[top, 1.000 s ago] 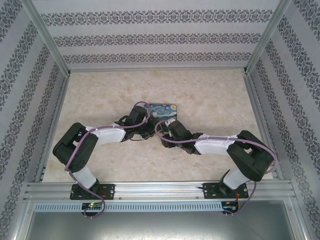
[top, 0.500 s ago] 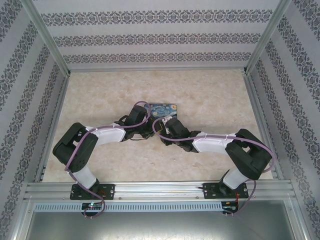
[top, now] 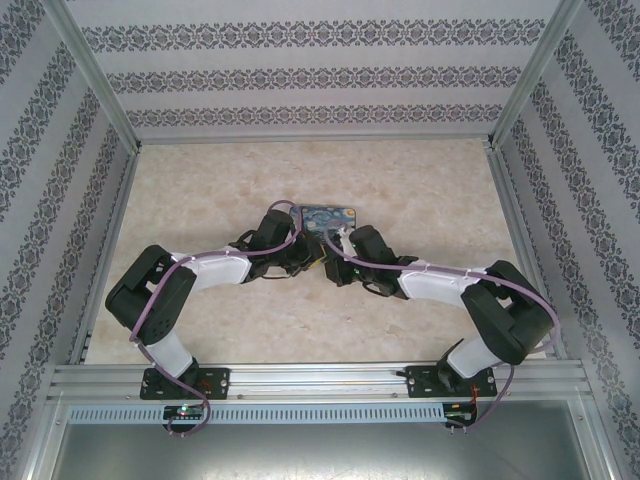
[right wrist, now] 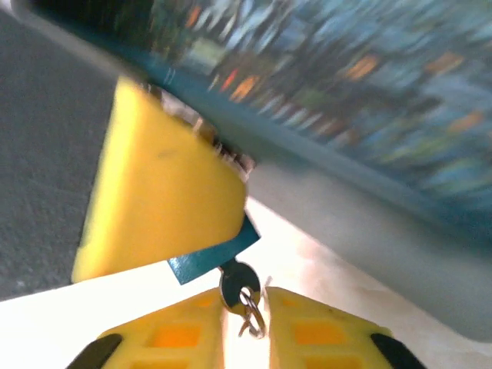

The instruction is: Unlock the padlock with the key

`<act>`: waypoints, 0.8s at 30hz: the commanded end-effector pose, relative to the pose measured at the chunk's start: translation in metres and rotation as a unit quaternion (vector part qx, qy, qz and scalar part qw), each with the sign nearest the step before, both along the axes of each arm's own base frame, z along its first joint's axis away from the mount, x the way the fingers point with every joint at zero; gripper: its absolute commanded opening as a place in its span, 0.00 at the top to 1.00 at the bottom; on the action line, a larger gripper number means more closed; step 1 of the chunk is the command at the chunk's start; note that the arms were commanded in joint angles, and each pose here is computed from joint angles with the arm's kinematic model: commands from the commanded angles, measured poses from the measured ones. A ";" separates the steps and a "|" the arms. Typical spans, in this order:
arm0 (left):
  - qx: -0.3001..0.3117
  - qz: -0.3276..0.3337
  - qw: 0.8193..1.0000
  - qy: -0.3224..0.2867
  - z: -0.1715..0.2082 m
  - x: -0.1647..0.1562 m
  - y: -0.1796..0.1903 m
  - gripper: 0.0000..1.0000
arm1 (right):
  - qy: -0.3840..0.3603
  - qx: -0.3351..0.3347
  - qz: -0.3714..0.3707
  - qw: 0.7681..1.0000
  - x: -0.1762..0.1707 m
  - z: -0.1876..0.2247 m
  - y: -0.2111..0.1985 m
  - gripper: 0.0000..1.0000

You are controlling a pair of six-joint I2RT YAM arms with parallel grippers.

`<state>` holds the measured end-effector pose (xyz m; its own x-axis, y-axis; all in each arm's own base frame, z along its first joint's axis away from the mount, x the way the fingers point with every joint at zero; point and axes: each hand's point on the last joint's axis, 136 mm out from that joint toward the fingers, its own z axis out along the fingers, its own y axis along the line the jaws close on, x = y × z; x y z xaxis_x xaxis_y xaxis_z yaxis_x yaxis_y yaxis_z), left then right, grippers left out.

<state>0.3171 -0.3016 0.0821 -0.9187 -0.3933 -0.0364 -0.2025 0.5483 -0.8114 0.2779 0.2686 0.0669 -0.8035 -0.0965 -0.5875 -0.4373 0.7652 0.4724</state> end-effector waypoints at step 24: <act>0.053 -0.057 0.997 0.029 -0.037 -0.028 0.011 0.76 | 0.062 0.210 -0.183 0.959 0.022 0.016 -0.001 0.39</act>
<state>0.3090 -0.2904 0.0584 -0.9370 -0.3419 -0.0712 -0.1720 0.6292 -0.7580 0.2803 0.2659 0.0712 -0.8538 0.3226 -0.4085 -0.1305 0.6271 0.7679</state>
